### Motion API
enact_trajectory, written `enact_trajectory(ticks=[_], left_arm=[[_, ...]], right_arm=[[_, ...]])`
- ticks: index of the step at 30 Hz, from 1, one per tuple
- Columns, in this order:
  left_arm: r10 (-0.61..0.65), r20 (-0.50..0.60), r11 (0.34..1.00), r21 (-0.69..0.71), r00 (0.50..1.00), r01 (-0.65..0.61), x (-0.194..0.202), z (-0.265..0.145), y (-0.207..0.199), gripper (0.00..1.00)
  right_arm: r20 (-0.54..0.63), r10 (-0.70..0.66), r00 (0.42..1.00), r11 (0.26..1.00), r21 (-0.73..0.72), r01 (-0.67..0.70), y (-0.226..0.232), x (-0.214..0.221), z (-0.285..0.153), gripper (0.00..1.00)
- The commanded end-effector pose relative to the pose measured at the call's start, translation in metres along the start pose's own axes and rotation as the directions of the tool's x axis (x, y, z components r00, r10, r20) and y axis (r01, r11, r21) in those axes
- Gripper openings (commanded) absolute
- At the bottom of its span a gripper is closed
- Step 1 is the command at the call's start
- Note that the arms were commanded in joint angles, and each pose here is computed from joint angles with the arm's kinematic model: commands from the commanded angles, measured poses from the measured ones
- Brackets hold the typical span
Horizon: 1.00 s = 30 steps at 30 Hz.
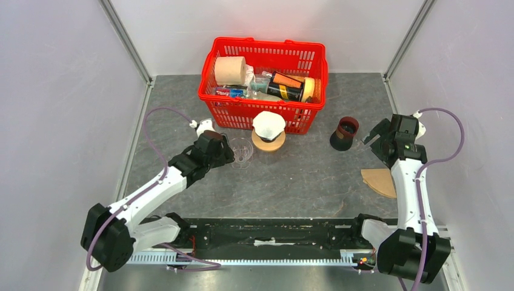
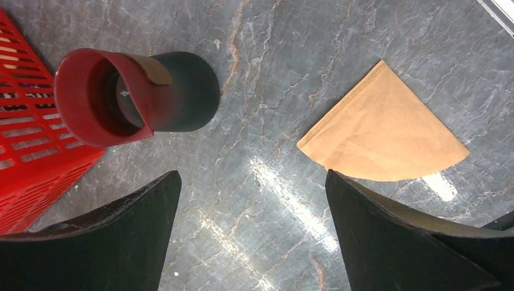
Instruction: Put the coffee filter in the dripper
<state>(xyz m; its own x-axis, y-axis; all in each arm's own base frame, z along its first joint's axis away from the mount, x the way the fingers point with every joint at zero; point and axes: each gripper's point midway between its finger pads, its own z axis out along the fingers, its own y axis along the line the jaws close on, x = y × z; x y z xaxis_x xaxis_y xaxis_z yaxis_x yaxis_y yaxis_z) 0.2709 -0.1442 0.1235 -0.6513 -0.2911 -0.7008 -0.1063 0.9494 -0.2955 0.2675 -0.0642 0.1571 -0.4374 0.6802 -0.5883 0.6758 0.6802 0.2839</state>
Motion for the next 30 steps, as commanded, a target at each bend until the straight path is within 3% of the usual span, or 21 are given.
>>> enact_trajectory(ticks=[1,6,18,30], left_arm=[[-0.082,0.008,0.991,0.102,0.997,0.081,-0.015,0.005,-0.033,0.68],[-0.098,-0.039,0.989,0.103,0.994,0.102,-0.005,0.016,-0.038,0.54],[-0.127,-0.051,0.992,-0.004,0.991,0.127,0.004,0.04,-0.027,0.49],[-0.072,-0.061,0.994,-0.089,0.996,0.066,0.007,0.036,-0.007,0.07]], right_arm=[[0.049,0.017,0.999,0.998,-0.062,-0.014,0.009,-0.009,-0.007,0.97],[0.062,0.017,0.998,0.997,-0.077,-0.013,0.01,-0.01,-0.01,0.97],[0.079,0.016,0.997,0.995,-0.103,-0.008,0.013,-0.011,-0.016,0.97],[0.089,0.008,0.996,0.993,-0.115,0.002,0.013,-0.011,-0.02,0.97]])
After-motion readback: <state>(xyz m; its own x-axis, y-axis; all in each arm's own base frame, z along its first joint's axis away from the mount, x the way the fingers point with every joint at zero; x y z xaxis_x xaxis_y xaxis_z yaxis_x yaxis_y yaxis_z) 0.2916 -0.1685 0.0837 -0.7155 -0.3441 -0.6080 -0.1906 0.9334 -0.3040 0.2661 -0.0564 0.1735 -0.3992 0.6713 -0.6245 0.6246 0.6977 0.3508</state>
